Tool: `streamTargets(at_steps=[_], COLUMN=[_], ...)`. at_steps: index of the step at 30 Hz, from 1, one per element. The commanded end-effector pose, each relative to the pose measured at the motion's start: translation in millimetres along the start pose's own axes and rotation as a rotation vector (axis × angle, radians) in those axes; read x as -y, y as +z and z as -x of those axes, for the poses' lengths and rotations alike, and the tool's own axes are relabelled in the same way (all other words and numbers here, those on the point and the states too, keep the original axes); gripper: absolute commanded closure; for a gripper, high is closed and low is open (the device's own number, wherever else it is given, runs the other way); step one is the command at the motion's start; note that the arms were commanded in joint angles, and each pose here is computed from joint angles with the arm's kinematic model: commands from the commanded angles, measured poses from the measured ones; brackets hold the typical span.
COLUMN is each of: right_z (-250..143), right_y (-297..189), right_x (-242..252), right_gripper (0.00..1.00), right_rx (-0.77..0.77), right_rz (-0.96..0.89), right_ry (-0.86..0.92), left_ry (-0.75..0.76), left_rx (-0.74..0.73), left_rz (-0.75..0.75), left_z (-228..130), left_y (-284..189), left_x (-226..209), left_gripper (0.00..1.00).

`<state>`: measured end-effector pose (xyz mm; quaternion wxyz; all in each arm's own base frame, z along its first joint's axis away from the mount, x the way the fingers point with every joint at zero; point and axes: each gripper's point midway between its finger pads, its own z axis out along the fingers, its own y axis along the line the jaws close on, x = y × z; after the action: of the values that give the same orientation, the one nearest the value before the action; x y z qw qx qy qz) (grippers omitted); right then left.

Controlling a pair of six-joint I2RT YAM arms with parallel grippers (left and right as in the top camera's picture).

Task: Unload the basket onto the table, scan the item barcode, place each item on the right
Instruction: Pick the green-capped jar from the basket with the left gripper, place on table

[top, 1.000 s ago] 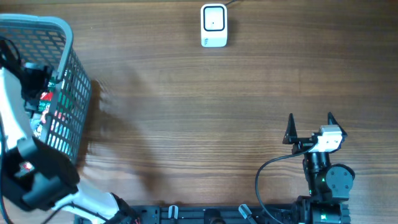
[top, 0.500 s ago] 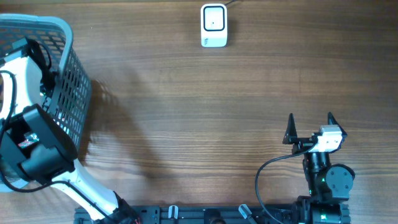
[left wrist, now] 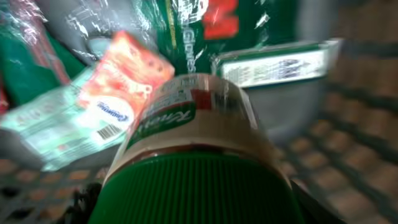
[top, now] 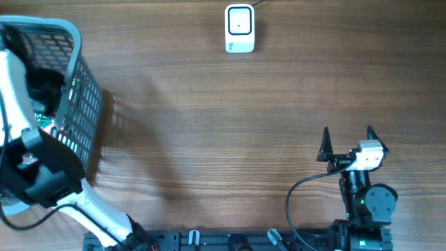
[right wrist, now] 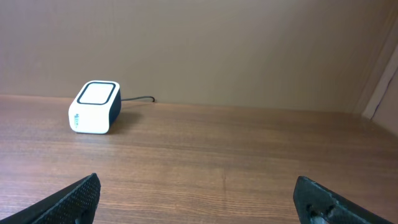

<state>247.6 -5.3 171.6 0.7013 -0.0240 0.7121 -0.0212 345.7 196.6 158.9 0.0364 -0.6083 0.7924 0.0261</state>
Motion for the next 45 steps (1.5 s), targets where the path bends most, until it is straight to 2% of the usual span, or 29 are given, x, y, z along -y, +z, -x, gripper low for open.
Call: streamTargets(at_steps=[1, 4, 6, 9, 11, 13, 16, 20, 25, 26, 28, 31, 32, 34, 35, 36, 37, 38, 40, 42, 44, 45], right_z=[1.6, 1.6, 1.6, 1.6, 1.6, 1.6, 1.6, 1.6, 1.6, 1.6, 1.6, 1.6, 1.6, 1.6, 1.6, 1.6, 1.6, 1.6, 1.6, 1.6, 1.6, 1.6], right_y=[-0.4, -0.4, -0.4, -0.4, -0.4, -0.4, -0.4, -0.4, -0.4, -0.4, -0.4, -0.4, -0.4, -0.4, -0.4, -0.4, -0.4, -0.4, -0.4, -0.4, -0.4, -0.4], right_x=[2.1, 2.1, 2.1, 2.1, 2.1, 2.1, 2.1, 2.1, 2.1, 2.1, 2.1, 2.1, 2.1, 2.1, 2.1, 2.1, 2.1, 2.1, 2.1, 2.1, 2.1, 2.1], right_gripper=[0.01, 0.01, 0.00, 0.00, 0.00, 0.00, 0.00, 0.00, 0.00, 0.00, 0.00, 0.00, 0.01, 0.00, 0.01, 0.00, 0.01, 0.00, 0.00, 0.00, 0.00, 0.00], right_rx=[0.008, 0.008, 0.008, 0.008, 0.008, 0.008, 0.008, 0.008, 0.008, 0.008, 0.008, 0.008, 0.008, 0.008, 0.008, 0.008, 0.008, 0.008, 0.008, 0.008, 0.008, 0.008], right_rz=[-0.013, -0.013, -0.013, -0.013, -0.013, -0.013, -0.013, -0.013, -0.013, -0.013, -0.013, -0.013, -0.013, -0.013, -0.013, -0.013, -0.013, -0.013, -0.013, -0.013, -0.013, -0.013], right_ry=[0.012, 0.012, 0.012, 0.012, 0.012, 0.012, 0.012, 0.012, 0.012, 0.012, 0.012, 0.012, 0.012, 0.012, 0.012, 0.012, 0.012, 0.012, 0.012, 0.012, 0.012, 0.012], left_ry=[-0.020, 0.035, 0.180, 0.475, 0.668, 0.819, 0.951, 1.092, 1.178, 1.184, 1.211, 1.309, 1.378, 1.687, 1.896, 1.983, 2.001, 2.003, 2.006, 2.000, 1.945, 1.865], left_rx=[0.209, 0.219, 0.182, 0.103, 0.021, -0.029, -0.058, -0.117, -0.108, -0.111, -0.118, -0.119, -0.118, -0.158, -0.191, -0.188, -0.157, -0.124, -0.086, -0.014, 0.142, 0.266], left_rz=[-0.197, -0.401, -0.522, -0.586, -0.579, -0.542, -0.397, -0.177, -0.013, -0.004, 0.009, -0.005, -0.018, -0.059, -0.046, 0.001, 0.051, 0.098, 0.122, 0.029, -0.077, -0.146], left_z=[16.0, -20.8, -80.4, -183.8, -262.9, -323.1, -387.8, -455.4, -495.2, -499.9, -510.7, -515.4, -517.0, -524.3, -522.0, -513.0, -502.4, -492.4, -483.2, -480.7, -466.1, -448.9], left_y=[-115.8, -182.4, -214.5, -226.1, -214.7, -193.8, -140.3, -54.9, 21.0, 30.7, 50.0, 60.6, 64.5, 67.7, 67.1, 67.2, 67.6, 66.4, 54.2, 15.4, -39.1, -79.5], left_x=[-2.4, 5.7, 23.5, 64.1, 90.0, 108.7, 124.2, 125.5, 121.1, 121.7, 121.5, 124.0, 126.1, 124.5, 115.3, 108.9, 107.6, 106.5, 104.8, 110.6, 121.1, 126.3], left_gripper=[0.46, 0.46, 0.46, 0.46, 0.46, 0.46, 0.46, 0.46, 0.45, 0.45, 0.39, 0.39, 0.39, 0.36, 0.32, 0.26, 0.05, 0.00, 0.00, 0.00, 0.00, 0.00])
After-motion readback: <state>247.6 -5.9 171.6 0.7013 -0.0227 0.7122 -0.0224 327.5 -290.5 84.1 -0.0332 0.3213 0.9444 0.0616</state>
